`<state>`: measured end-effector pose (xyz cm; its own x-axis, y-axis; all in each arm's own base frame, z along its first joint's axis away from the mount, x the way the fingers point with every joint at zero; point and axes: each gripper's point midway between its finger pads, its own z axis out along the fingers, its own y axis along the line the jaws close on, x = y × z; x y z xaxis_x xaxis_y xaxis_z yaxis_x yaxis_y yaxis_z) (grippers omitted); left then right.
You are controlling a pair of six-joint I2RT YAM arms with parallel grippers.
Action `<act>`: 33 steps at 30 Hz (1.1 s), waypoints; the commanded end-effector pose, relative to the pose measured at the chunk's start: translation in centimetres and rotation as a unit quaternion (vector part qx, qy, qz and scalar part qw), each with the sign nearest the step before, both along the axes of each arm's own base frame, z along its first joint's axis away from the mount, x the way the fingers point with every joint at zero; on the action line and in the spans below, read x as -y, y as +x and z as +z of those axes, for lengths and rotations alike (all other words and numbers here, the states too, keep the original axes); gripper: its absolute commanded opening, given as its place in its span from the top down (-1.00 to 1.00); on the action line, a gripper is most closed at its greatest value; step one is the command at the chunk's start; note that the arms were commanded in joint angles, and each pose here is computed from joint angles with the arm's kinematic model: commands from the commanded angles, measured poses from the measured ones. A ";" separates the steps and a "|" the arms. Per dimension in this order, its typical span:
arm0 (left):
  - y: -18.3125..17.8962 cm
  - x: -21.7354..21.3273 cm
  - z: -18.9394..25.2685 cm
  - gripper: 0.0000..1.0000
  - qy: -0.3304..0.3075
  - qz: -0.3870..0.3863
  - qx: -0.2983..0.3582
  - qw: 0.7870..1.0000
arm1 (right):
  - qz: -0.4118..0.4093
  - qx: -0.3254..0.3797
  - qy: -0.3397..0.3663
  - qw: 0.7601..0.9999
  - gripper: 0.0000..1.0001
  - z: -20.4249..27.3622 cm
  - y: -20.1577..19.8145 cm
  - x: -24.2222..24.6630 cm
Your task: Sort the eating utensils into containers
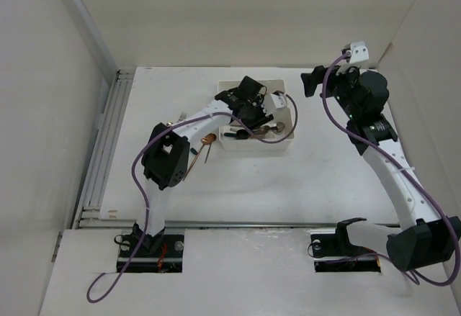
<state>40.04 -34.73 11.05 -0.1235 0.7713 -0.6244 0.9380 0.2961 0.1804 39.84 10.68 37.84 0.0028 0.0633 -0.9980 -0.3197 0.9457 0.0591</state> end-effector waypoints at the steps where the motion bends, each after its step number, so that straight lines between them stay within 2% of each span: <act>1: 3.5 -0.9 4.4 0.16 -0.028 0.090 0.068 0.993 | 0.003 0.014 -0.005 1.000 -1.00 0.7 -0.8 0.0; 3: 4.7 -1.4 6.7 0.13 -0.038 0.135 0.091 0.986 | 0.009 0.010 -0.006 1.000 -1.00 0.3 -0.9 -0.3; 4: 5.1 -1.8 7.5 0.12 -0.051 0.166 0.083 0.981 | 0.009 0.010 -0.006 1.000 -1.00 0.2 -0.9 -0.3; 5: 5.6 -2.1 10.0 0.12 -0.074 0.185 0.093 0.976 | 0.015 0.010 -0.006 1.000 -1.00 0.2 -0.9 -0.4; 9: 8.0 -8.0 14.9 -0.03 -0.133 0.319 0.098 0.933 | 0.025 0.010 -0.006 1.000 -1.00 0.2 -1.1 -0.8; 11: 9.3 -12.9 14.5 -0.03 -0.128 0.377 0.081 0.914 | 0.025 0.013 -0.001 1.000 -1.00 0.6 -1.3 -0.8; 14: 8.9 -20.5 10.8 -0.06 -0.088 0.447 0.040 0.889 | 0.025 0.008 -0.002 1.000 -1.00 0.1 -1.3 -0.8; 15: 7.6 -22.5 7.6 -0.06 -0.058 0.462 0.010 0.885 | 0.026 0.006 0.002 1.000 -1.00 -0.1 -1.5 -0.8; 18: 5.5 -27.4 4.6 -0.12 -0.012 0.487 -0.008 0.873 | 0.026 0.004 0.007 1.000 -1.00 -0.1 -1.5 -0.8; 19: 3.9 -28.6 1.9 -0.12 0.017 0.491 -0.028 0.871 | 0.030 0.004 0.007 1.000 -1.00 -0.1 -1.6 -1.2; 22: 0.7 -30.5 -2.1 -0.15 0.066 0.481 -0.062 0.872 | 0.035 -0.009 0.010 0.999 -1.00 -0.9 -1.2 -1.7; 25: -0.7 -32.5 -4.1 -0.12 0.092 0.489 -0.079 0.864 | 0.040 -0.004 0.011 0.999 -1.00 -0.3 -1.1 -1.9; 26: -1.1 -32.3 -4.8 -0.10 0.095 0.481 -0.089 0.867 | 0.044 -0.011 0.014 0.999 -1.00 -0.8 -0.9 -2.3; 33: -1.1 -34.4 -8.2 0.18 0.121 0.500 -0.126 0.849 | 0.039 -0.005 0.015 0.999 -1.00 -0.1 -0.7 -2.2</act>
<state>38.12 -1.09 3.02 -0.8959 0.3071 -0.3211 0.2659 0.9496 0.1663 39.37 12.49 34.62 -0.0868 0.0631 -0.9942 -0.3761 0.9221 0.0914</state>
